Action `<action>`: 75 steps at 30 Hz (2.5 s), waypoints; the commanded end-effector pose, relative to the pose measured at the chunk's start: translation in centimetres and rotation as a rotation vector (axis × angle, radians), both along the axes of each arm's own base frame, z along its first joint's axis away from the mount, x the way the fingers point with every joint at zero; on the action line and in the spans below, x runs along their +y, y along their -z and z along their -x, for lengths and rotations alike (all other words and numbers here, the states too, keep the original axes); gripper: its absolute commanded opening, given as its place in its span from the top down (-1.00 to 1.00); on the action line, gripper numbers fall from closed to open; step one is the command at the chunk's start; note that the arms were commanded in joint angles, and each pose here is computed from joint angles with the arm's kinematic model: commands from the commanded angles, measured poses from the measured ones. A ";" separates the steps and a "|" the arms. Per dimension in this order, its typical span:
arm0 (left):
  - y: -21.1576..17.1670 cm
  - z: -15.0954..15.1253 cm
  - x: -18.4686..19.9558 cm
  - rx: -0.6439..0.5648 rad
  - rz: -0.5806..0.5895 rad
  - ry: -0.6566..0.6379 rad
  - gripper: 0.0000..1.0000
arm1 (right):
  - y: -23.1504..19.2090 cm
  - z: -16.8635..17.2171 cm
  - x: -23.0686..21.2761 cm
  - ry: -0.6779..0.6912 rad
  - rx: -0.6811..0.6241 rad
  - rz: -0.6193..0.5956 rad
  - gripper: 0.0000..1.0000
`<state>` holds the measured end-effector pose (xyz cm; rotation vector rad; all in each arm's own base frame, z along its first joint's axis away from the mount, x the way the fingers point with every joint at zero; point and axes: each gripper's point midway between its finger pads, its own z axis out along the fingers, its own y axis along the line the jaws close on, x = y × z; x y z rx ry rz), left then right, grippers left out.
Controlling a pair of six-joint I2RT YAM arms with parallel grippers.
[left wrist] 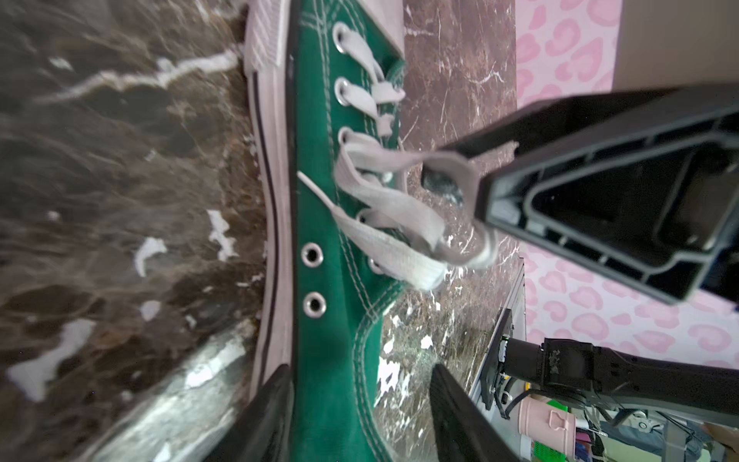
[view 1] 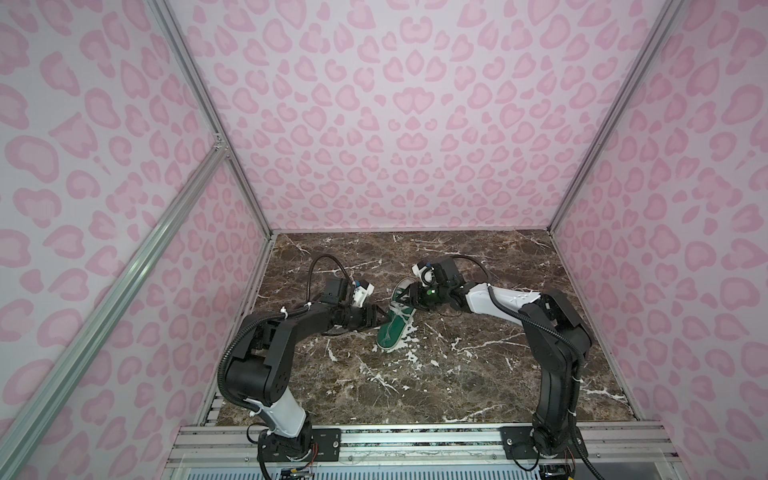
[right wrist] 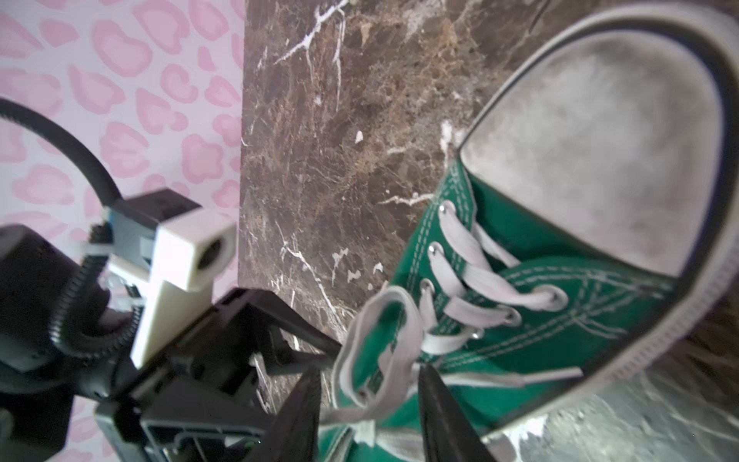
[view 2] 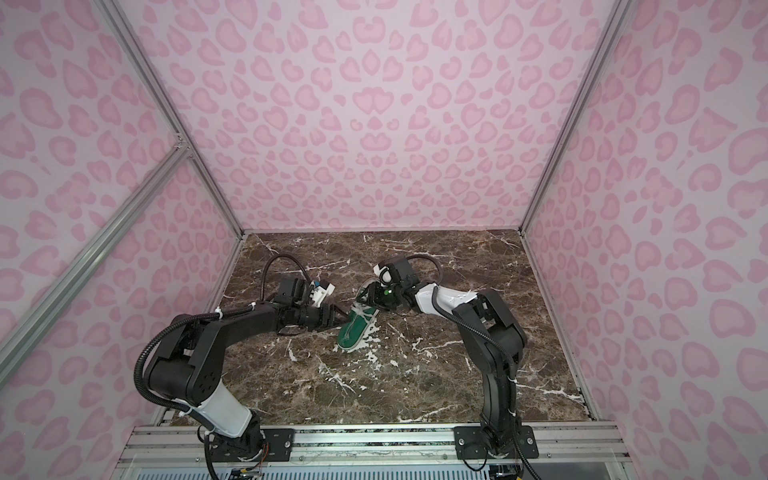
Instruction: Tie the shoes
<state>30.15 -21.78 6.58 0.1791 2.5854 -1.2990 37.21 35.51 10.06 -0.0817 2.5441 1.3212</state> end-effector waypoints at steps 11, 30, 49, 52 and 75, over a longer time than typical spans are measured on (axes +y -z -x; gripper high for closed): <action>-1.6 -0.1 0.2 -0.086 -0.027 -0.123 -0.16 | -1.5 0.0 1.6 -0.082 -0.038 0.032 0.14; -4.4 -5.5 -3.5 -0.127 0.034 -0.110 -0.22 | -3.2 -0.6 -3.6 -0.022 -0.074 0.120 0.09; -3.0 -5.1 -5.2 -0.077 0.047 -0.096 -0.31 | -3.0 -0.5 -5.4 0.001 -0.067 0.126 0.09; -3.3 -5.6 -5.5 -0.096 0.061 -0.109 -0.29 | -3.1 -0.4 -5.5 -0.003 -0.069 0.128 0.09; -1.7 -5.9 -5.8 -0.111 -0.076 -0.105 0.25 | -2.0 1.0 -7.4 0.000 -0.102 0.151 0.12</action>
